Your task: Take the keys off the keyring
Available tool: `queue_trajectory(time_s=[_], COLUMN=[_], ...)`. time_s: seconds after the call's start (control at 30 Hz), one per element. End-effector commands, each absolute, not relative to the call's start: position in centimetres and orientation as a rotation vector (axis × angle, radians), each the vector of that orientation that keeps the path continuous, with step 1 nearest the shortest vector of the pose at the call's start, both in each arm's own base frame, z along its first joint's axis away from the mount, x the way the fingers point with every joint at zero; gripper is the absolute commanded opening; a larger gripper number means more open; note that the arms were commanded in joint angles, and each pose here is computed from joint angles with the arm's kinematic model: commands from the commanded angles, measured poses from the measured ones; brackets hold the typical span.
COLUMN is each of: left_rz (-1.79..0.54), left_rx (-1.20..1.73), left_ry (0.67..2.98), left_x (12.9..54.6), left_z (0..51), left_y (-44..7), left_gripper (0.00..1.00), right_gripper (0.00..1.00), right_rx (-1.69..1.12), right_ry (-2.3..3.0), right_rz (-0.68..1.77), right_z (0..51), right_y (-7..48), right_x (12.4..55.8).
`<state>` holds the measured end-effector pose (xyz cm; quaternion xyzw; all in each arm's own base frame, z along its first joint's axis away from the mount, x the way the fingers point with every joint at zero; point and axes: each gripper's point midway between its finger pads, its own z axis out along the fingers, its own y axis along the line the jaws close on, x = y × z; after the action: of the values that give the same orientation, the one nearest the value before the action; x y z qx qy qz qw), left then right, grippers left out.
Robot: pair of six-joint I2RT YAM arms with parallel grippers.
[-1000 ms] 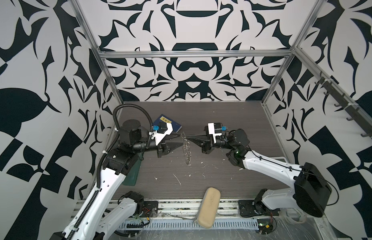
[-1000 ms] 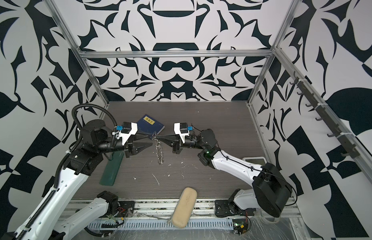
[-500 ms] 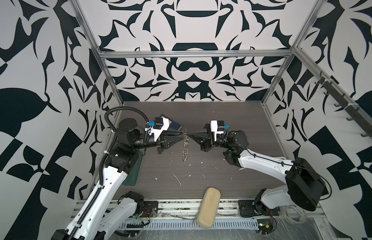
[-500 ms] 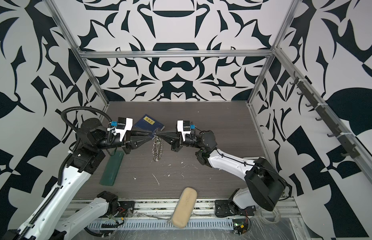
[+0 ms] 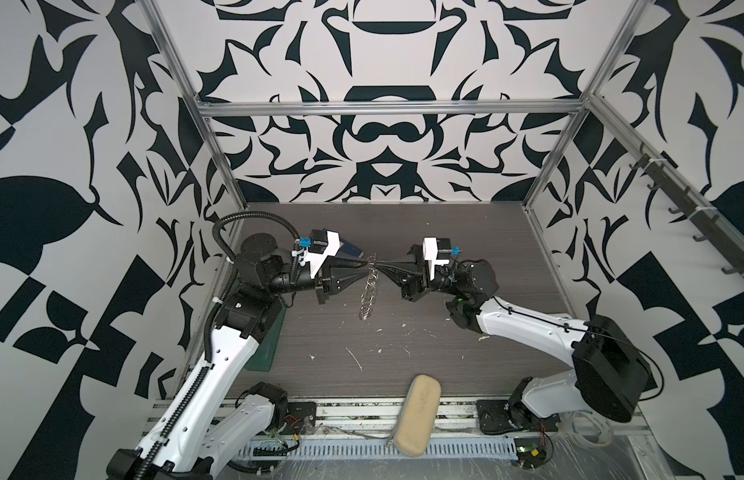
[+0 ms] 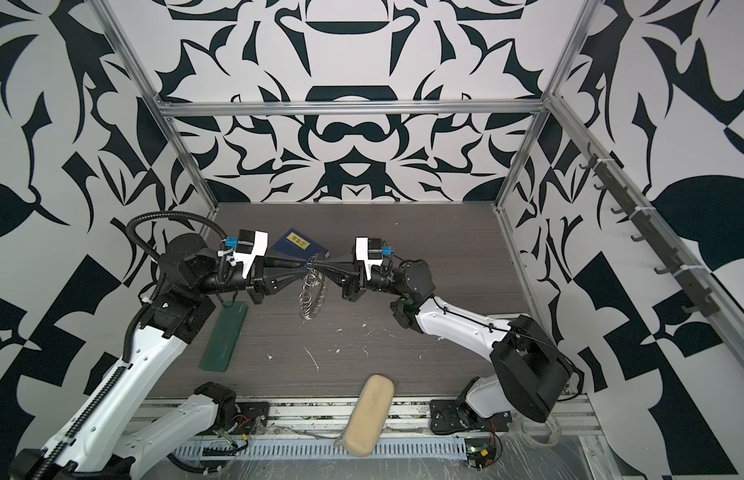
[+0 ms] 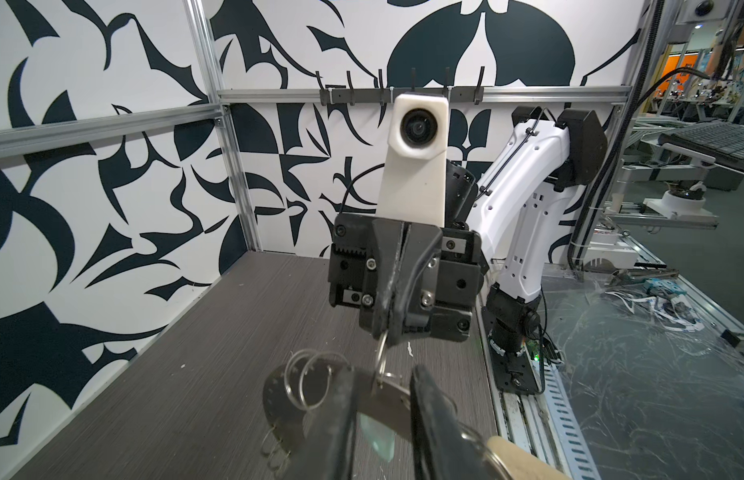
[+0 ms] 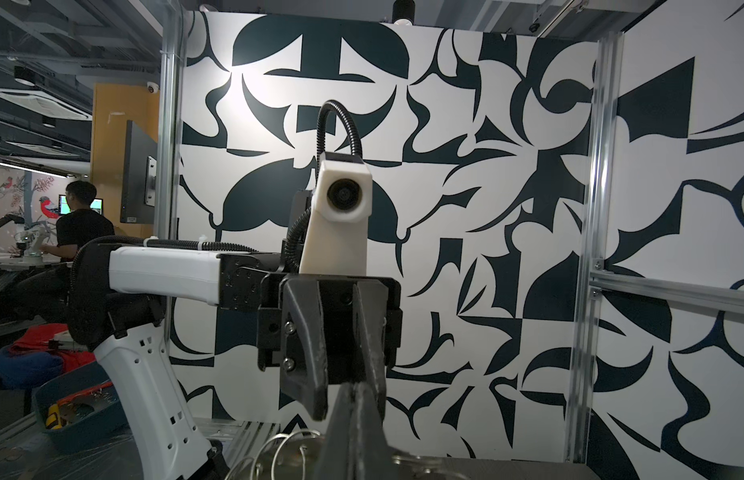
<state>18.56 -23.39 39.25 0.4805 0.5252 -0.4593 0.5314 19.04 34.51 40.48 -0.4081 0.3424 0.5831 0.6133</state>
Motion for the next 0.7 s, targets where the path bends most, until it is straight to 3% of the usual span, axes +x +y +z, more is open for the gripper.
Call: queue_trajectory(time_s=[0.0, 0.43, 0.67], left_rz=[-1.117, -1.11, -1.103], left_rx=[1.154, 1.152, 1.146], left_ry=[1.239, 1.222, 1.223], left_x=[18.34, 18.41, 18.62], left_z=[39.39, 39.89, 39.96], left_y=[-23.39, -23.4, -23.38], left_gripper=[0.26, 0.21, 0.11], right_gripper=[0.0, 0.0, 0.0], right_rx=[-0.901, -0.923, -0.931], right_ry=[0.616, 0.614, 0.614], right_rz=[1.316, 1.345, 1.353], right_z=[45.31, 45.22, 45.18], right_y=[32.73, 33.27, 33.31], right_x=[17.38, 17.07, 16.91])
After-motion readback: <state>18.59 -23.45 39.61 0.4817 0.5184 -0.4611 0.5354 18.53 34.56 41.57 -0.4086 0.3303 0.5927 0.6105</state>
